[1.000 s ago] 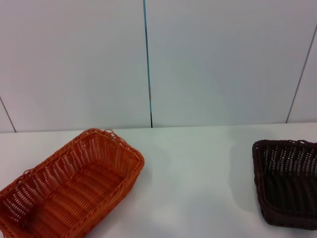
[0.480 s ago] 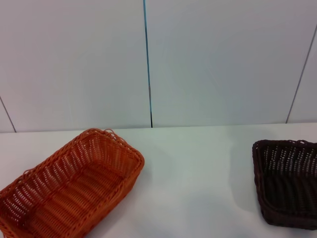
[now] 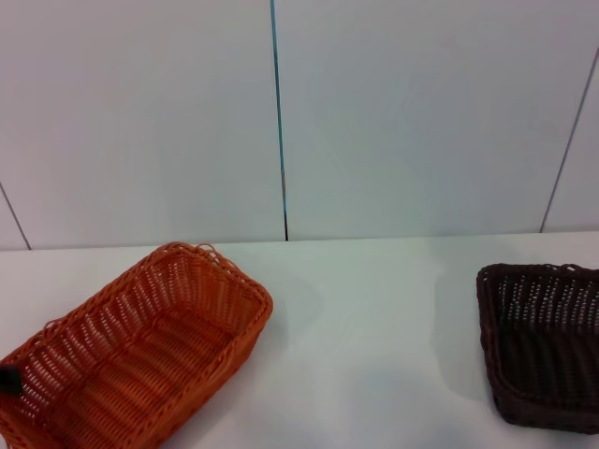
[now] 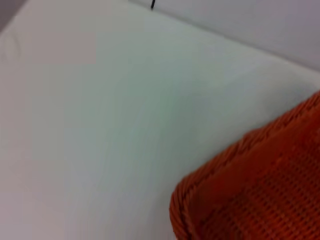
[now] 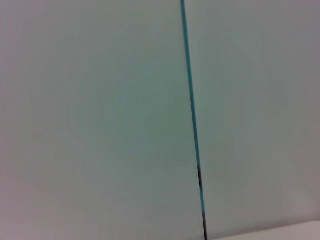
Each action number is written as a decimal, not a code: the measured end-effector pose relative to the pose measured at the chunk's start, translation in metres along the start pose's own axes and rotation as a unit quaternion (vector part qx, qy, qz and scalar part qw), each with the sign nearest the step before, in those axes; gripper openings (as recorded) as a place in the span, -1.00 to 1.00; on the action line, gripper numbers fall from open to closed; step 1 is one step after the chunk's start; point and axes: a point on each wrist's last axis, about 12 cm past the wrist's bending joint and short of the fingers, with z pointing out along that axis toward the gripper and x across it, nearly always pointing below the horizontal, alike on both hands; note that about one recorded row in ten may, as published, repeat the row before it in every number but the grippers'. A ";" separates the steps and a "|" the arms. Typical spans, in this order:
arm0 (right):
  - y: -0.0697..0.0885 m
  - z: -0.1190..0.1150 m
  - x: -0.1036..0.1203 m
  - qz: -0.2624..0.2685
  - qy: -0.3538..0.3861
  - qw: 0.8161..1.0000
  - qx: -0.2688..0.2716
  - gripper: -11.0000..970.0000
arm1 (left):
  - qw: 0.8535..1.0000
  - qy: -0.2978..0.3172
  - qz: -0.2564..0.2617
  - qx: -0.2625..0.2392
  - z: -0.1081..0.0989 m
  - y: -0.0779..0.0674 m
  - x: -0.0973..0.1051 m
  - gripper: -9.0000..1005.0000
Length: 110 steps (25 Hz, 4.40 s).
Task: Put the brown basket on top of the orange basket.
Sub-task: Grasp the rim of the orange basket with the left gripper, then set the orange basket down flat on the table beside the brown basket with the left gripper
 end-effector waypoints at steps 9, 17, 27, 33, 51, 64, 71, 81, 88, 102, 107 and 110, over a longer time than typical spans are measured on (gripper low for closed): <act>0.000 0.004 0.005 -0.010 0.010 1.000 0.004 0.88 | 0.999 0.034 -0.025 0.008 0.020 0.002 0.004 0.78; 0.002 0.005 0.008 -0.013 0.018 1.000 0.004 0.88 | 0.998 0.045 -0.029 0.013 0.043 0.000 0.006 0.77; 0.005 0.004 0.011 -0.013 0.031 0.999 0.002 0.87 | 0.998 0.060 -0.035 0.013 0.063 0.000 0.009 0.76; 0.004 0.004 0.015 -0.016 0.042 0.999 0.006 0.87 | 0.997 0.067 -0.038 0.010 0.068 0.002 0.010 0.75; 0.003 0.004 0.020 -0.016 0.059 0.998 0.011 0.87 | 0.997 0.072 -0.020 0.007 0.073 -0.002 0.012 -0.19; 0.002 0.005 0.019 -0.013 0.059 0.998 0.012 0.87 | 0.996 0.092 0.014 0.011 0.072 -0.006 0.011 -0.65; 0.003 0.007 0.018 -0.013 0.056 0.998 0.011 0.86 | 0.993 0.104 0.050 0.016 0.064 -0.016 -0.013 -0.69; 0.004 0.009 0.014 -0.011 0.049 0.999 0.008 0.86 | 0.984 0.152 0.066 0.070 0.050 -0.019 -0.047 -0.71; 0.007 0.014 0.012 -0.011 0.051 0.999 0.007 0.86 | 0.981 0.146 0.064 0.110 0.030 -0.023 -0.070 -0.72; 0.008 0.014 0.010 -0.009 0.050 0.999 0.006 0.86 | 0.971 0.150 0.106 0.153 0.032 -0.070 -0.084 -0.72; 0.008 0.014 0.009 -0.009 0.048 0.999 0.005 0.86 | 0.969 0.140 0.099 0.178 0.042 -0.081 -0.082 -0.72; 0.008 0.014 0.008 -0.010 0.047 0.999 0.005 0.86 | 0.970 0.131 0.100 0.181 0.047 -0.085 -0.080 -0.72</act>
